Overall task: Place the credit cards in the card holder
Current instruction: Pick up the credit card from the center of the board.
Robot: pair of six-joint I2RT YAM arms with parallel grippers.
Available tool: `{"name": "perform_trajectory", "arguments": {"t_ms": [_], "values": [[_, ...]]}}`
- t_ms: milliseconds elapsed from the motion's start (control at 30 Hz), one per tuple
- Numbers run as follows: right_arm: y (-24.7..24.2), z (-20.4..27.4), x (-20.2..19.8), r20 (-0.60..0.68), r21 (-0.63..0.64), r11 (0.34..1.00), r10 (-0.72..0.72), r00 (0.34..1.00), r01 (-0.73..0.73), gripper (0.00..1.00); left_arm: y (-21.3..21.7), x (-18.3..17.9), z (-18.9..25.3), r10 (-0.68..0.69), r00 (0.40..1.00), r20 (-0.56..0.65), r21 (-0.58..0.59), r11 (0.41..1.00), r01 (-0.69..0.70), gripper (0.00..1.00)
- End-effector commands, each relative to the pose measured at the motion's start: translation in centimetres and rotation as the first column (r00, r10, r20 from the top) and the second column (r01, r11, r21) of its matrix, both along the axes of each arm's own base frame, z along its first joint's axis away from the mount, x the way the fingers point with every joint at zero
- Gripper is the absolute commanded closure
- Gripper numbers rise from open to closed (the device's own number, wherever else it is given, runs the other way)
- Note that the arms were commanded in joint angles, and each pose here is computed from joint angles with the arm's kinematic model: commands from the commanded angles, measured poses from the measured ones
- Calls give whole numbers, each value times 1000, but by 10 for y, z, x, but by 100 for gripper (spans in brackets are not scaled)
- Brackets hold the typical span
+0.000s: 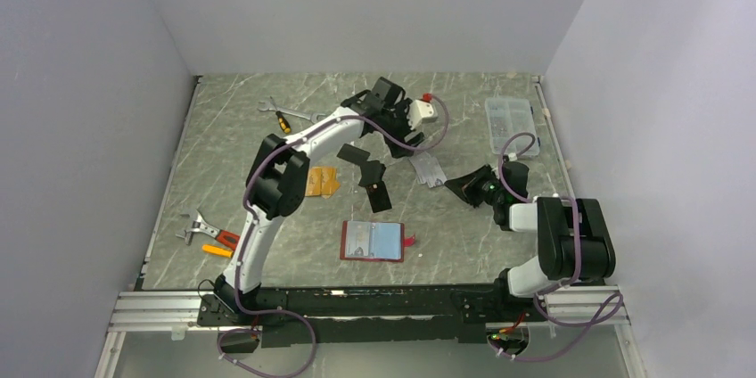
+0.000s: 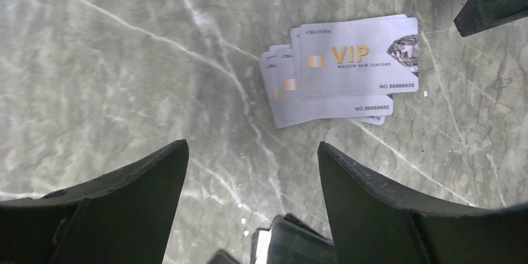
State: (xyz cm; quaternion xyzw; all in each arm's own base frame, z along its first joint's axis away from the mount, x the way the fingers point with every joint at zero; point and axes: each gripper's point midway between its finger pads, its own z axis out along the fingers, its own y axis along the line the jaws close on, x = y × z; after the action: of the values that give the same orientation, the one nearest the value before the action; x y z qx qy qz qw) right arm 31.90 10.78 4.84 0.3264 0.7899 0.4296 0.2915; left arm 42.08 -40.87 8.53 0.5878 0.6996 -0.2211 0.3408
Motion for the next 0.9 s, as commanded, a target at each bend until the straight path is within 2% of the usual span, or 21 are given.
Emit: {"name": "perform_trajectory", "arguments": {"t_ms": [0, 100, 200, 300, 567, 867], "values": [[-10, -7, 6, 0, -73, 997, -18, 1000, 18, 91, -20, -11, 47, -31, 999, 32, -100, 994, 35, 19], [-12, -9, 13, 2, -84, 996, -16, 1000, 16, 82, -29, -8, 39, -36, 997, 73, -79, 996, 42, 19], [-12, -7, 17, 12, -83, 996, -21, 1000, 22, 64, -36, -1, 32, -35, 996, 84, -68, 997, 41, 19], [-11, -9, 19, 10, -67, 998, -19, 1000, 20, 56, -41, 10, 25, -18, 995, 97, -57, 998, 24, 20], [-9, -20, 20, -18, -37, 999, -24, 1000, 23, 52, -43, 20, 4, 22, 990, 139, -1, 1000, -22, 21], [-5, -25, 24, -26, 13, 999, -30, 999, 31, 53, -47, 5, -19, -33, 989, 144, 70, 997, 24, 21]]}}
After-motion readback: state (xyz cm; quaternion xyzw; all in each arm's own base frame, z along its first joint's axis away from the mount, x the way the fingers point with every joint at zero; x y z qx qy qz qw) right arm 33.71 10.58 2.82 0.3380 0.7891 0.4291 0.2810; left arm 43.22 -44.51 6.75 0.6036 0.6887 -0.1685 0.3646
